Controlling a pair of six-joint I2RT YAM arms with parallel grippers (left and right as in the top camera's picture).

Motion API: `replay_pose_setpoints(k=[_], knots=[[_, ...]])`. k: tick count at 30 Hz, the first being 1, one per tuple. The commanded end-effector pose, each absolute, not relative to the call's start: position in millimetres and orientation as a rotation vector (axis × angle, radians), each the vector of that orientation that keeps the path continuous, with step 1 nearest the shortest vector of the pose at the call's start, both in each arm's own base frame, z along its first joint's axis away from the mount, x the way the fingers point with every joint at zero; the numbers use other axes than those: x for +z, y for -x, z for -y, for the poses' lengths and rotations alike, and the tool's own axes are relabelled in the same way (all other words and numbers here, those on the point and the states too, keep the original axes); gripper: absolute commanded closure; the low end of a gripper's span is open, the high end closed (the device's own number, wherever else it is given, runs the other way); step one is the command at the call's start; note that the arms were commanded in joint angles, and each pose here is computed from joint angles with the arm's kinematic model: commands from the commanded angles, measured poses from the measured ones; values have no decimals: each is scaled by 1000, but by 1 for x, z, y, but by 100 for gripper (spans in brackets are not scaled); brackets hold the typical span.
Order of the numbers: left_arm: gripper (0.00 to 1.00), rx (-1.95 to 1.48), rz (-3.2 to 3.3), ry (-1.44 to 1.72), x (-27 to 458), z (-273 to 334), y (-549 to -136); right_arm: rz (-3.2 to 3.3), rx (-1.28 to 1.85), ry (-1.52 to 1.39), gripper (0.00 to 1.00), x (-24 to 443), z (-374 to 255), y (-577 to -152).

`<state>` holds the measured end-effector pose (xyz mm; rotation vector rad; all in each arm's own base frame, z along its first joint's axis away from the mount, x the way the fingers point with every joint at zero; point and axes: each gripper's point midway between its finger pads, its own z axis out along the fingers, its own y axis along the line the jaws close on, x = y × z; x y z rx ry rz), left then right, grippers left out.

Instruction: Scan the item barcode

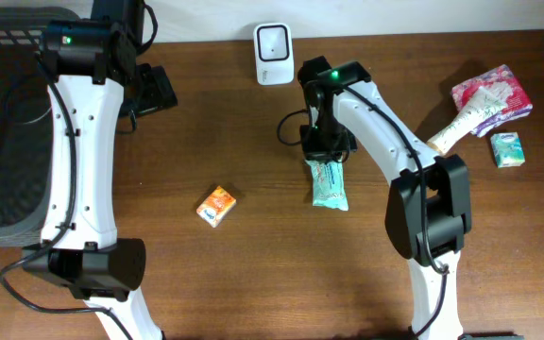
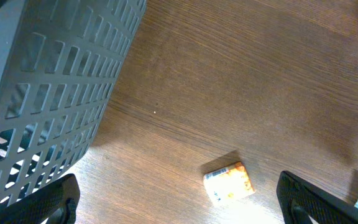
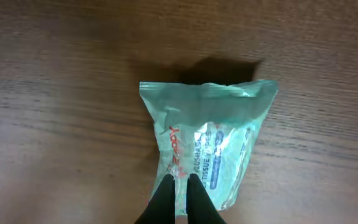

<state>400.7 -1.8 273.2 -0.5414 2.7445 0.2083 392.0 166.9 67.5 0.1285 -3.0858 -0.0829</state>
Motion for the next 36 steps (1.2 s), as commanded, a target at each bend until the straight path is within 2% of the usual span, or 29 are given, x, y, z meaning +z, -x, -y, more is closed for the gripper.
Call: replay_pose_setpoints(k=[1, 4, 6, 10, 13, 16, 20, 22, 25, 28, 30, 36], knots=[[1, 205, -2706, 539, 286, 1, -397, 3070, 13, -138, 96, 44, -158, -385], [1, 205, -2706, 540, 286, 1, -397, 3079, 8, -137, 96, 8, -157, -380], [1, 204, -2706, 540, 286, 1, -397, 3082, 5, -138, 96, 5, -157, -380], [1, 205, -2707, 540, 286, 1, -397, 3034, 32, -133, 96, 73, -155, -377], [1, 205, -2706, 540, 286, 1, -397, 2911, 93, -134, 96, 84, -144, -348], [1, 205, -2706, 540, 286, 1, -397, 2856, 120, -134, 95, 65, -139, -334], [1, 205, -2706, 540, 286, 1, -397, 2858, 76, -129, 96, 9, -143, -324], [1, 205, -2706, 540, 286, 1, -397, 2856, 76, -129, 96, -3, -141, -320], [1, 204, -2706, 540, 286, 1, -397, 2860, 67, -114, 96, 27, -142, -330], [1, 205, -2707, 540, 286, 1, -397, 2977, 8, -114, 96, 71, -153, -365], [1, 205, -2706, 540, 286, 1, -397, 2998, -3, -115, 96, 66, -155, -370], [1, 205, -2707, 540, 286, 1, -397, 3008, -8, -121, 96, 8, -154, -363]])
